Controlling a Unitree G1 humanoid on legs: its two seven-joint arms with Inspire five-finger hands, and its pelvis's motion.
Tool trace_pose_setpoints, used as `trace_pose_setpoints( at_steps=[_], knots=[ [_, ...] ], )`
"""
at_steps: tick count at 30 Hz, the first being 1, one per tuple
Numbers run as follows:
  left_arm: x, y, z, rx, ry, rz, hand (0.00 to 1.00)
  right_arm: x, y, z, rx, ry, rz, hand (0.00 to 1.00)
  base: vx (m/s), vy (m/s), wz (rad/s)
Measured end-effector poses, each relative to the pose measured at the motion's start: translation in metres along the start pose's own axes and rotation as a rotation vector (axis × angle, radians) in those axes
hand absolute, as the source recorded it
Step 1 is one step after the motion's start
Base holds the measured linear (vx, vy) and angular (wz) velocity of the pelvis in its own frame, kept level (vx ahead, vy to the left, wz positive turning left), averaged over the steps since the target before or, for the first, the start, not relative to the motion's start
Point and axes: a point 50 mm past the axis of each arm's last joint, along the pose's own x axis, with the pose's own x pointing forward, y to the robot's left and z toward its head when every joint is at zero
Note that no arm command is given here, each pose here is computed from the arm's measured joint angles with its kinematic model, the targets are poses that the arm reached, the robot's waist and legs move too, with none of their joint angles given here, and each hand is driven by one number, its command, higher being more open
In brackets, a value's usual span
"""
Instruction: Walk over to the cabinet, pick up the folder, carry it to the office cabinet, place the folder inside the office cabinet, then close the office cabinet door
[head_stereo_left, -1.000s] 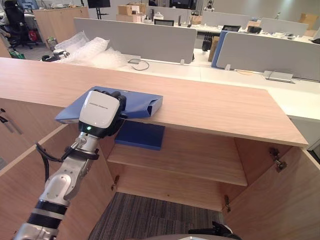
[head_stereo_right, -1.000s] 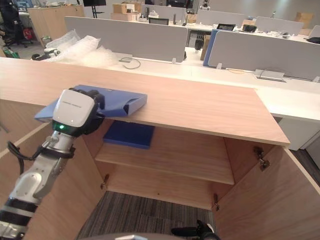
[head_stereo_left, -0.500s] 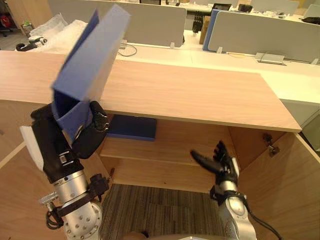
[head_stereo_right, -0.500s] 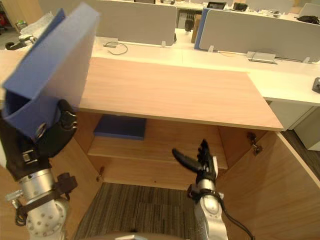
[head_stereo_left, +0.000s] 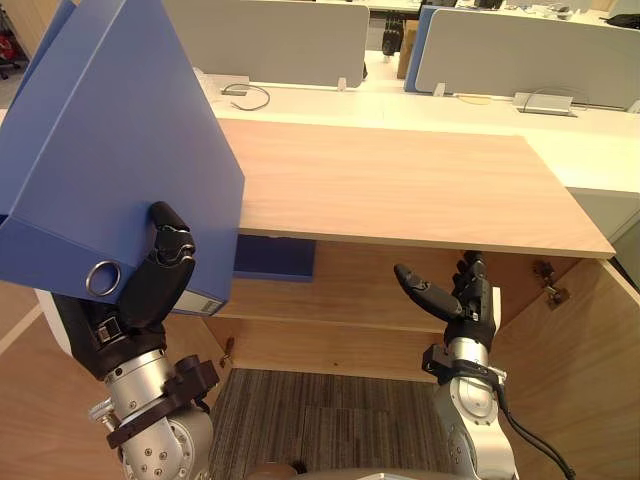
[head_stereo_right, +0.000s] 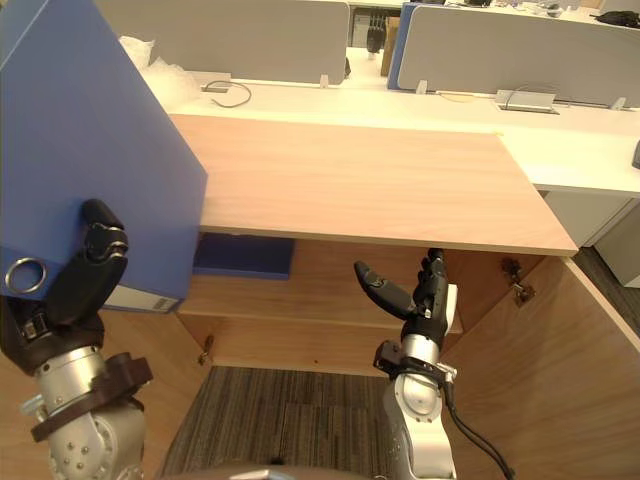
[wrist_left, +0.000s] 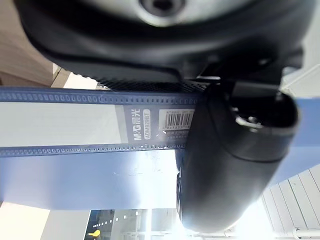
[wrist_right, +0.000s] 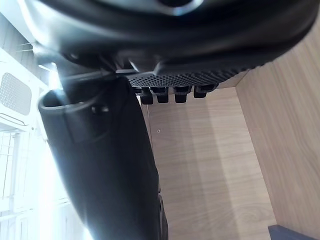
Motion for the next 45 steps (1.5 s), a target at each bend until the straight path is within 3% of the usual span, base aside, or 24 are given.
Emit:
trace_pose_setpoints(
  at_steps=[6,17,23,26,28,32,41,45],
  knots=[
    [0.001,-0.002,-0.004,-0.168,0.067,-0.115,0.0,0.004,0.005,0.003,0.048,0.007,0.023,1.0,-0.03,-0.015,-0.01],
    [-0.001,-0.004,-0.012,-0.21,0.094,-0.177,0.0,0.002,0.016,-0.002,0.093,0.036,0.123,1.0,-0.04,-0.018,-0.03],
    [-0.003,-0.001,-0.013,-0.197,0.108,-0.173,0.0,-0.007,0.018,-0.042,0.022,0.175,0.351,1.0,-0.04,-0.016,-0.13],
    [-0.003,0.0,-0.012,-0.193,0.102,-0.175,0.0,-0.021,0.014,-0.083,-0.033,0.361,0.394,1.0,-0.06,-0.02,0.04],
    [-0.002,0.001,-0.011,-0.189,0.095,-0.185,0.0,-0.035,0.001,-0.116,-0.11,0.524,0.364,1.0,-0.06,-0.015,0.14],
    [-0.001,0.001,-0.012,-0.207,0.098,-0.177,0.0,-0.041,-0.016,-0.132,-0.183,0.619,0.292,1.0,-0.03,-0.013,0.1],
    [0.003,-0.004,-0.009,-0.229,0.071,-0.19,0.0,-0.04,-0.052,-0.111,-0.134,0.531,0.043,1.0,0.0,-0.001,-0.04],
    [0.002,-0.003,-0.008,-0.229,0.072,-0.168,0.0,-0.04,-0.057,-0.058,-0.166,0.303,-0.022,1.0,-0.02,0.011,-0.29]
  ],
)
